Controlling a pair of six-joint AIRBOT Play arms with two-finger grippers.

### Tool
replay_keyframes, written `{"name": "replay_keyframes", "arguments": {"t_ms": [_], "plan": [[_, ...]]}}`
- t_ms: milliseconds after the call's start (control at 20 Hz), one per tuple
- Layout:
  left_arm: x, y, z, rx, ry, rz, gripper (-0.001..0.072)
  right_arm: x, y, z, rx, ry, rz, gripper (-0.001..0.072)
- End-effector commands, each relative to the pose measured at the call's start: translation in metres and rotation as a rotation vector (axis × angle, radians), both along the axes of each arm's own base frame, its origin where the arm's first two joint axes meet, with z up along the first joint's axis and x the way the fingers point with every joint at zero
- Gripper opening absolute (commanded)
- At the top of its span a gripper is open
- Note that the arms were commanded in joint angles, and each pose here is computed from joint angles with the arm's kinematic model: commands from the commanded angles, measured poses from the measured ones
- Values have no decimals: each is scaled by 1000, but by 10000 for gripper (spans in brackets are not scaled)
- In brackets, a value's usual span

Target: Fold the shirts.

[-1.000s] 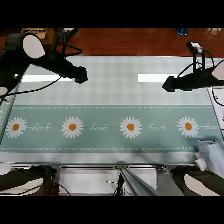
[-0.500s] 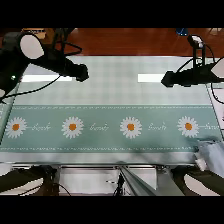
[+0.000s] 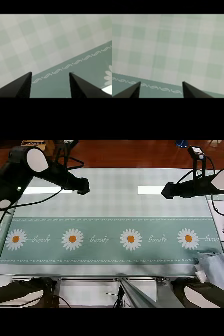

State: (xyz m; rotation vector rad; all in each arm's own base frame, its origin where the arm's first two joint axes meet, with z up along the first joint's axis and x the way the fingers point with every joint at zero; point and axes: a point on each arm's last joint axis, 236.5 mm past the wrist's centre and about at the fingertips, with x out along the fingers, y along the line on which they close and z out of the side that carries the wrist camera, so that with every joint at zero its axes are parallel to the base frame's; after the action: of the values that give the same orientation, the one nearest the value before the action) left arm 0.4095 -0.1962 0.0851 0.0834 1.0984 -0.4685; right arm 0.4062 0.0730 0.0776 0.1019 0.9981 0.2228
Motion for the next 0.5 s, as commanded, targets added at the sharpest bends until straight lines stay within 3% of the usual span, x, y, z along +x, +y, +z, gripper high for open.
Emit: {"name": "replay_keyframes", "arguments": {"t_ms": [0,450], "plan": [[1,-2,-9,3,23,-1,550,0,1,0,0,-1,1,591],[19,0,16,-21,-108,-4,550,0,1,0,0,-1,1,591]]}}
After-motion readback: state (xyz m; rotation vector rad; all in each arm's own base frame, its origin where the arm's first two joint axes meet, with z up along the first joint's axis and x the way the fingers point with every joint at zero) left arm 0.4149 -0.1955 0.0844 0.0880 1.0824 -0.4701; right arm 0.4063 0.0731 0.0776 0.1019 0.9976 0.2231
